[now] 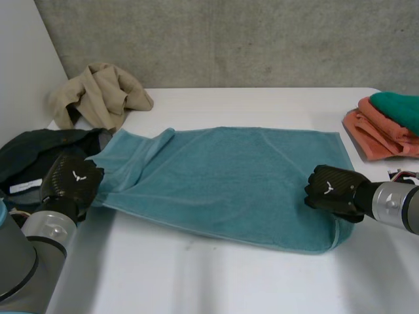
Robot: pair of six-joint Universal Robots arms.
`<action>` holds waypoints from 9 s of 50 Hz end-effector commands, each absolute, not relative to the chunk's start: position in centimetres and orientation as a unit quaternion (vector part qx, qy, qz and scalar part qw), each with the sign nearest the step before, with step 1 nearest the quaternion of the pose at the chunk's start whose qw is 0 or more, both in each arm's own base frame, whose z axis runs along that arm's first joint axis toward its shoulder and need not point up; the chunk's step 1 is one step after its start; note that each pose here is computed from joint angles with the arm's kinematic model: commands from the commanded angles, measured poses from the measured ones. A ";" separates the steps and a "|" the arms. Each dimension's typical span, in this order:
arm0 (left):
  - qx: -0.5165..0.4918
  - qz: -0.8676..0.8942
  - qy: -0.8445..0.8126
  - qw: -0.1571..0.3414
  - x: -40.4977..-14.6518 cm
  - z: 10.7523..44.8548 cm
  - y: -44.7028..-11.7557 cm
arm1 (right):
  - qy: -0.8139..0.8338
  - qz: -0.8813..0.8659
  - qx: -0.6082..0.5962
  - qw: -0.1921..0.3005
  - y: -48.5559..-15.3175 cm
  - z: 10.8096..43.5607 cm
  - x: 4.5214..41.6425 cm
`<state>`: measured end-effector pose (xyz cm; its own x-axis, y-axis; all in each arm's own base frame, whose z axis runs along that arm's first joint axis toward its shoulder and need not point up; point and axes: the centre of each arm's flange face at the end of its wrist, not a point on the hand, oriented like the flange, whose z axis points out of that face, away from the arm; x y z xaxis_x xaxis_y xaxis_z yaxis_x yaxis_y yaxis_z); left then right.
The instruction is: Fold the laundry.
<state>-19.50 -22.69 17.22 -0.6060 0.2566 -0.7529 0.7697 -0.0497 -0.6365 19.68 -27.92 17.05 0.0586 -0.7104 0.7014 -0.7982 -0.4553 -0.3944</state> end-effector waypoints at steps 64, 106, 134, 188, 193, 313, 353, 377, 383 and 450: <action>0.440 -0.521 0.708 0.184 -19.9 15.6 -21.6 | -0.838 0.305 0.452 -0.005 -27.4 19.3 8.8; 0.379 -0.654 0.598 0.264 -23.7 22.3 -34.7 | -0.657 0.542 0.506 0.135 -35.1 26.0 18.4; 0.147 -0.866 0.416 0.236 -23.7 34.1 -37.8 | -0.488 0.815 0.287 0.124 -39.1 34.3 21.6; 0.490 -0.453 0.706 0.235 -18.0 14.7 -17.3 | -0.777 0.334 0.519 0.124 -25.8 19.9 8.6; 0.475 -0.485 0.692 0.247 -19.1 14.5 -20.8 | -0.753 0.382 0.511 0.162 -27.5 20.3 9.0; 0.280 -0.682 0.661 0.141 -17.8 17.9 -27.3 | -0.762 0.520 0.378 0.074 -35.1 13.4 8.6; 0.278 -0.684 0.660 0.143 -17.8 18.1 -27.0 | -0.589 0.623 0.476 0.198 -34.8 24.9 13.1; 0.275 -0.688 0.656 0.145 -17.7 18.4 -26.8 | -0.333 0.596 0.726 -0.085 -14.9 14.4 43.5; 0.273 -0.695 0.649 0.147 -17.8 18.9 -27.1 | -0.317 0.629 0.706 -0.081 -15.5 15.8 44.9; 0.421 -0.664 0.614 -0.065 -34.9 12.2 -24.3 | -0.724 0.528 0.434 -0.095 -23.1 15.3 25.4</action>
<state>-34.62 -22.82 13.40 -0.6451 0.6065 -0.4648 0.3897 -0.2620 -0.8829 25.25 -23.40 15.80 -0.6102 -0.7277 0.3133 -0.5260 0.0764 -0.8470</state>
